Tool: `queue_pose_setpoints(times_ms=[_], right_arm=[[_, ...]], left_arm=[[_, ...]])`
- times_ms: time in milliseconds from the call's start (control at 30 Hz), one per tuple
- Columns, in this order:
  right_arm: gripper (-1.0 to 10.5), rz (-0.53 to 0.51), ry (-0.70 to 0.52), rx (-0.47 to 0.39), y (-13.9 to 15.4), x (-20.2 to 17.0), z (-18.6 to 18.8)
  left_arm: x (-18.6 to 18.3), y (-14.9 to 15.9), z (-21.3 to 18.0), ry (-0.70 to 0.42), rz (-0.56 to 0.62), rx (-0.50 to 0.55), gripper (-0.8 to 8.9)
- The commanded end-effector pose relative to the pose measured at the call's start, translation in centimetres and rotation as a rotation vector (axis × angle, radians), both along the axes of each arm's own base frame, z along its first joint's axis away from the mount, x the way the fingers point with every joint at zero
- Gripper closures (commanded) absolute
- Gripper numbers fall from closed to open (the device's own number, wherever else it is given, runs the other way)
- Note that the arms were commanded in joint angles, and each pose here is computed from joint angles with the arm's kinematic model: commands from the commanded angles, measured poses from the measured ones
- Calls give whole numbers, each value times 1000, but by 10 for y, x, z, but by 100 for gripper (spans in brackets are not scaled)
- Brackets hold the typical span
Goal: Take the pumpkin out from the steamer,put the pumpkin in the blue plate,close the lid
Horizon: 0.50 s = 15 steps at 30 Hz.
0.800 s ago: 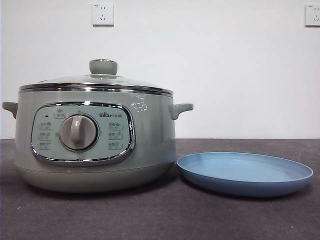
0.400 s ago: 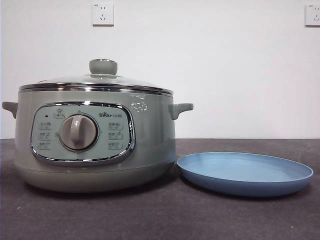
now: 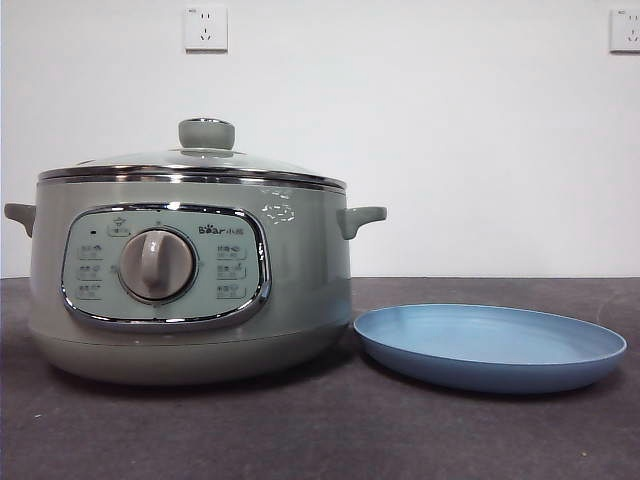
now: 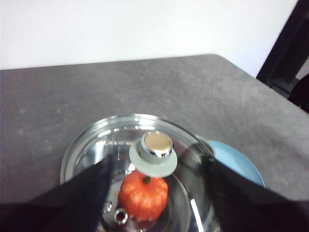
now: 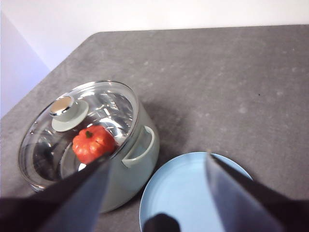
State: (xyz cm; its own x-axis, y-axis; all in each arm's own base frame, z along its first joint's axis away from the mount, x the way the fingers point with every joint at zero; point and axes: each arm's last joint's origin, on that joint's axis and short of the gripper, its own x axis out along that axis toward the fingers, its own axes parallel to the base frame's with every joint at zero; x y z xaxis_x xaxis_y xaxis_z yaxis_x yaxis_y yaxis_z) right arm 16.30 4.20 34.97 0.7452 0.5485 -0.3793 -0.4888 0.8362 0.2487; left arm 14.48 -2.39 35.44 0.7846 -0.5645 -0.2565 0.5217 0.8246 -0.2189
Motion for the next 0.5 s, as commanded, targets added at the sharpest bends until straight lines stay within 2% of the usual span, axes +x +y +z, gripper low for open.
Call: queue_pose_setpoints(times_ms=[33,233,500], right_arm=[[410,-2,12,5,1,3,-1],[410,-3,36,1,2,7,-4],[410,-3,51,-3,2,6,-5]], left_arm=[[8,-5,0,12,-3,-30,399],[32,-24,3,57,-13,12,371],[75,-67,1,126,-82,108,373]])
